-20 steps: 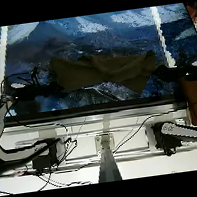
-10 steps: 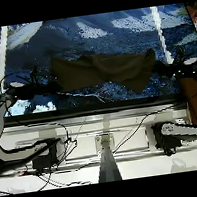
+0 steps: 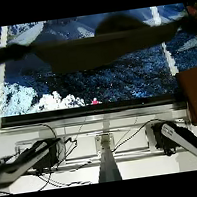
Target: Fold the clothes and pants, and hang the long-sleeved shirts on hangers.
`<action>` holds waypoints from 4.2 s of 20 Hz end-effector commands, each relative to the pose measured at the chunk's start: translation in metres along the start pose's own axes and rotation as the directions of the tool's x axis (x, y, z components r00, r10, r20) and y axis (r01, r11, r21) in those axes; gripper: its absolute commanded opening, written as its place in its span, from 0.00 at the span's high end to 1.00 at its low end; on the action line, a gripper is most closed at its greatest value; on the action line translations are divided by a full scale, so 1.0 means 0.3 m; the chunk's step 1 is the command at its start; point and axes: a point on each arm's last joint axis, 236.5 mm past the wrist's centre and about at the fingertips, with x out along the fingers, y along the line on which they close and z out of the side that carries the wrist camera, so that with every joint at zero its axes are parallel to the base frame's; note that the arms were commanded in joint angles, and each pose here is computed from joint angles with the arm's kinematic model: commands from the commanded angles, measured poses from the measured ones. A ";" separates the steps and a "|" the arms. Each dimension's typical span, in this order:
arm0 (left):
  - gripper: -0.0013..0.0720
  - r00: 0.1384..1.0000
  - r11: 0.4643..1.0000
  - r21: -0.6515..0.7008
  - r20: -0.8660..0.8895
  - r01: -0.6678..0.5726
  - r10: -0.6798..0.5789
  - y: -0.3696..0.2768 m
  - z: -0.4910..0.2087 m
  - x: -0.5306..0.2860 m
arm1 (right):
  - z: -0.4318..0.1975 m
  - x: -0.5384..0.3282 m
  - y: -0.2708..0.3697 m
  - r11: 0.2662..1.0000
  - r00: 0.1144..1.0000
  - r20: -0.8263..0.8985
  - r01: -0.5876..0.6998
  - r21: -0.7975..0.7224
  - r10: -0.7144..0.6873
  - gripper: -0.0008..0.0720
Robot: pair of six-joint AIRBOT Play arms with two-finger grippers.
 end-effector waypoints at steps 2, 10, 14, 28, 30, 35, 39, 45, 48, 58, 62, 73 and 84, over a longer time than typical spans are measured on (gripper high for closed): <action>0.96 0.875 0.951 0.183 0.462 -0.251 0.142 -0.192 0.406 -0.403 | 0.373 -0.515 0.338 0.968 0.925 0.374 0.038 -0.249 0.060 0.95; 0.96 0.372 0.744 0.078 0.897 -0.664 0.239 -0.419 0.602 -1.059 | 0.462 -1.065 0.687 0.894 0.747 0.641 0.152 -0.421 0.175 0.95; 0.96 0.420 0.720 0.097 0.862 -0.687 0.284 -0.363 0.583 -1.010 | 0.463 -0.952 0.620 0.921 0.799 0.583 0.103 -0.375 0.148 0.95; 0.96 0.937 0.979 -0.123 -0.332 -0.160 0.112 0.498 -0.370 0.344 | -0.459 0.325 -0.051 0.955 0.861 -0.469 -0.065 0.289 0.200 0.95; 0.96 0.933 0.973 -0.126 -0.330 -0.192 0.142 0.549 -0.424 0.452 | -0.576 0.463 -0.075 0.950 0.856 -0.485 -0.023 0.312 0.180 0.95; 0.96 0.944 0.962 -0.077 -0.231 -0.261 0.237 0.589 -0.358 0.522 | -0.593 0.633 -0.069 0.963 0.903 -0.415 0.007 0.269 0.109 0.95; 0.96 0.913 0.979 -0.075 -0.379 -0.192 0.150 0.539 -0.471 0.472 | -0.711 0.561 -0.063 0.979 0.815 -0.567 -0.003 0.203 0.120 0.95; 0.96 0.635 0.995 -0.079 -0.772 -0.059 -0.024 0.404 -0.783 0.255 | -0.940 0.310 -0.042 0.989 0.496 -0.856 -0.040 0.145 0.146 0.95; 0.63 0.609 0.993 -0.055 -0.793 -0.104 0.020 0.436 -0.800 0.237 | -0.950 0.304 -0.091 0.994 0.488 -0.869 0.021 0.107 0.084 0.58; 0.23 0.665 0.959 -0.164 -0.747 -0.230 0.032 0.413 -0.695 0.148 | -0.893 0.142 -0.149 0.997 0.476 -0.876 0.058 -0.056 -0.077 0.20; 0.24 0.807 0.957 -0.172 -0.583 -0.232 0.090 0.330 -0.576 -0.027 | -1.080 -0.086 -0.084 0.996 0.438 -0.896 0.075 -0.045 -0.073 0.20; 0.24 0.803 0.865 -0.308 -0.573 -0.397 0.165 0.356 -0.907 -0.146 | -1.511 -0.188 0.109 0.872 0.437 -0.880 0.342 0.351 0.183 0.24; 0.24 0.756 0.826 -0.388 -0.652 -0.409 0.068 0.401 -1.039 -0.094 | -1.485 -0.065 0.179 0.847 0.522 -0.796 0.232 0.478 0.306 0.90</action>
